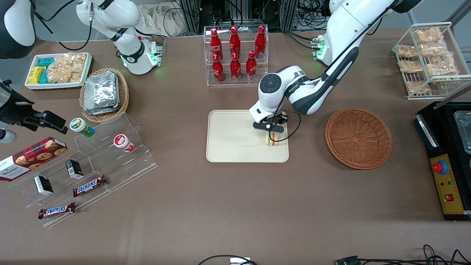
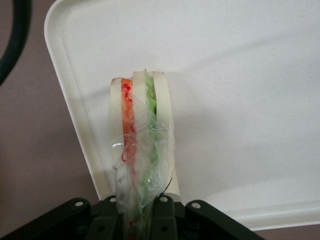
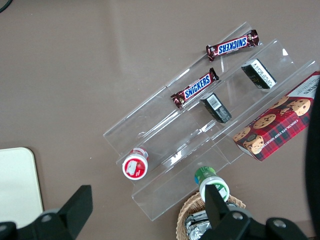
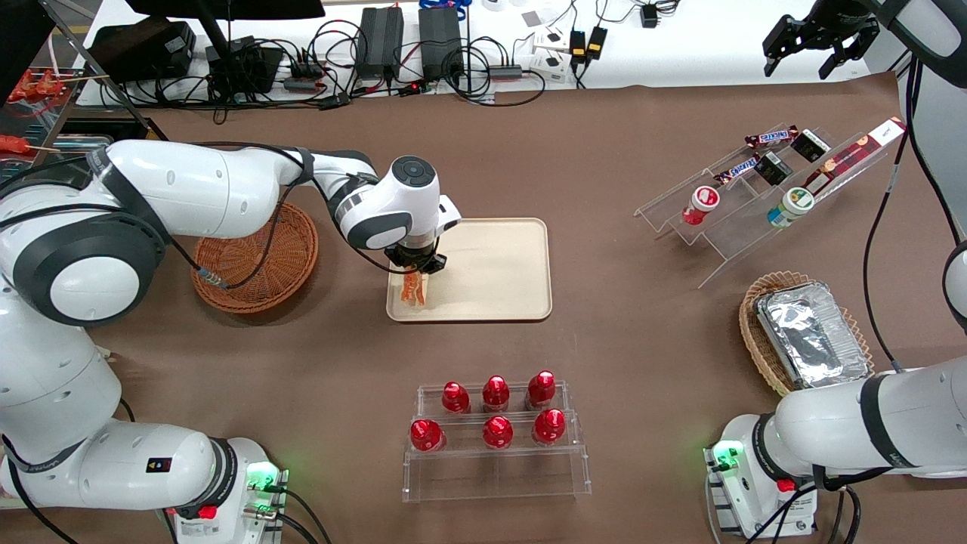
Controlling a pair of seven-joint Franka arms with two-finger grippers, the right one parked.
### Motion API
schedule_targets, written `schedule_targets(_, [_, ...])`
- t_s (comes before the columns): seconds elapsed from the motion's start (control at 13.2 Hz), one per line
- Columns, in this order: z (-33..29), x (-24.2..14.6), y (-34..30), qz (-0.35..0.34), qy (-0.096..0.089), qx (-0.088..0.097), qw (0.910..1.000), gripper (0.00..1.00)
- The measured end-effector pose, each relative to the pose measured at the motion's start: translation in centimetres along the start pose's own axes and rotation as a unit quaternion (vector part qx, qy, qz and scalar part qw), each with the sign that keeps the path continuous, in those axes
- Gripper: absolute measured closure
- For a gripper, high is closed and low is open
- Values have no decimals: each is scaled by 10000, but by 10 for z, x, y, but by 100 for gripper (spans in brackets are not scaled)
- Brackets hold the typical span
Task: Place sandwich from basket to tray
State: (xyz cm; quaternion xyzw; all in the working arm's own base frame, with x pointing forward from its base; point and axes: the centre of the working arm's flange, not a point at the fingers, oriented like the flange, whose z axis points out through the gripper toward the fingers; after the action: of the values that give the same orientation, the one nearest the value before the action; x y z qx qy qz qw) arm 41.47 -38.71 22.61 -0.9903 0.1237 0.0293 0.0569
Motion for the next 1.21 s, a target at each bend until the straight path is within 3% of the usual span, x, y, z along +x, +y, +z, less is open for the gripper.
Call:
schedule_targets(0.15, [3, 0, 1, -25, -36, -11, 10000, 82])
schedule_targets(0.53, [4, 3, 2, -120, 12, 11, 9999, 34])
schedule_targets(0.76, [-16, 30, -16, -454, 127, 19, 9989, 5])
schedule_targets(0.83, [-27, 44, -30, -620, 134, 85, 9980, 0])
schedule_targets(1.21, [-101, 101, -92, -1473, 47, 300, 9886, 0])
